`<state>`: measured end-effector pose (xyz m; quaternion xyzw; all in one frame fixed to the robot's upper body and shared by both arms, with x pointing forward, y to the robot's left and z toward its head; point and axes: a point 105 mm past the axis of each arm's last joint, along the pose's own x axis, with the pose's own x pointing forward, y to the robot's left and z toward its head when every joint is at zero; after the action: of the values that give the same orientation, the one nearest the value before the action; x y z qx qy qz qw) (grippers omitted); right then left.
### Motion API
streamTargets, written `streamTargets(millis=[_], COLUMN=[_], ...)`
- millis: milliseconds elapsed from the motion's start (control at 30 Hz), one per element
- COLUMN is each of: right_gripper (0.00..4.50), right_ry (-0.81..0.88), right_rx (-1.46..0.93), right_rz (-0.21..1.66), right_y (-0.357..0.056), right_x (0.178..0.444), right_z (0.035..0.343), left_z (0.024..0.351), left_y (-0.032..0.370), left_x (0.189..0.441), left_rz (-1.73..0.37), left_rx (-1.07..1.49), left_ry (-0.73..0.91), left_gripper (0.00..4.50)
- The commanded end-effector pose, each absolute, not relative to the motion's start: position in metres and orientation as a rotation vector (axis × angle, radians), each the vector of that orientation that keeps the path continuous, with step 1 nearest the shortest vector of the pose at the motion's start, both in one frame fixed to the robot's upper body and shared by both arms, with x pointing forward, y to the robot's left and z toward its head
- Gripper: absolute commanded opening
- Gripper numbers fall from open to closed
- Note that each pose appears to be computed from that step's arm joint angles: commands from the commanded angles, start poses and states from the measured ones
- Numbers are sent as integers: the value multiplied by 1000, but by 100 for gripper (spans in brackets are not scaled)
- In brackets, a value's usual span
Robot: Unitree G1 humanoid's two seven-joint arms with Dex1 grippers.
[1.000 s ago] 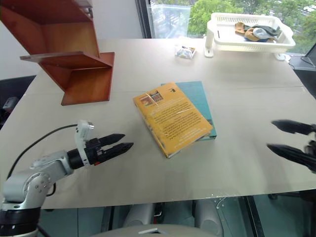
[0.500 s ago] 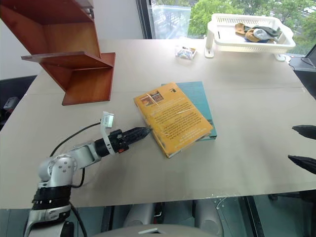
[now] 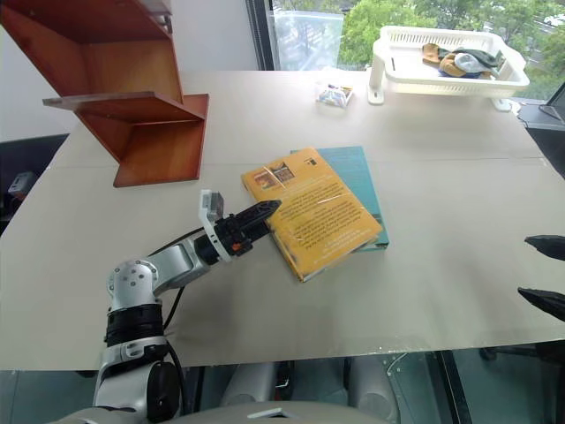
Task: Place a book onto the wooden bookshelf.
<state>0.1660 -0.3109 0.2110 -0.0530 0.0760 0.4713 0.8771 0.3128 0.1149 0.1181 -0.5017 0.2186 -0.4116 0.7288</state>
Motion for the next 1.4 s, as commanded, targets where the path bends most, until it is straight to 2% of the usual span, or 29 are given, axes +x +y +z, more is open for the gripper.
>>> streamTargets(millis=[33,133,167,200,333,400,500,600,733,900,1033,1200,1400], right_gripper=[450,450,450,450,450,450,450,450,450,450,450,450,450], right_ry=[85,56,56,60,54,3,-88,-115,-177,-312,-423,-497,-529], right_rx=[-102,-81,-82,-82,-76,-35,54,99,208,342,395,430,464], right_rz=[1024,1023,1023,1024,1025,1024,1048,1067,1079,1110,1151,1206,1267], right_y=[-308,-307,-307,-307,-308,-310,-313,-320,-330,-338,-336,-326,-316], right_x=[159,162,163,164,167,172,177,184,199,222,243,261,268], right_z=[228,232,231,229,227,236,252,255,262,282,298,317,324], left_z=[127,133,133,132,145,173,200,236,279,330,353,382,415], left_y=[115,115,115,114,115,115,112,112,113,107,118,133,157], left_x=[310,307,307,307,311,311,307,312,330,326,331,327,310], left_rz=[-943,-974,-978,-972,-988,-1055,-1123,-1149,-1040,-1051,-987,-935,-826], left_rx=[-1109,-1112,-1108,-1095,-1038,-948,-731,-534,-171,212,505,706,894], left_ry=[469,467,473,487,439,338,290,202,85,-92,-172,-228,-280], left_gripper=[206,64,33,25,22,22,22,22,22,22,22,22,22])
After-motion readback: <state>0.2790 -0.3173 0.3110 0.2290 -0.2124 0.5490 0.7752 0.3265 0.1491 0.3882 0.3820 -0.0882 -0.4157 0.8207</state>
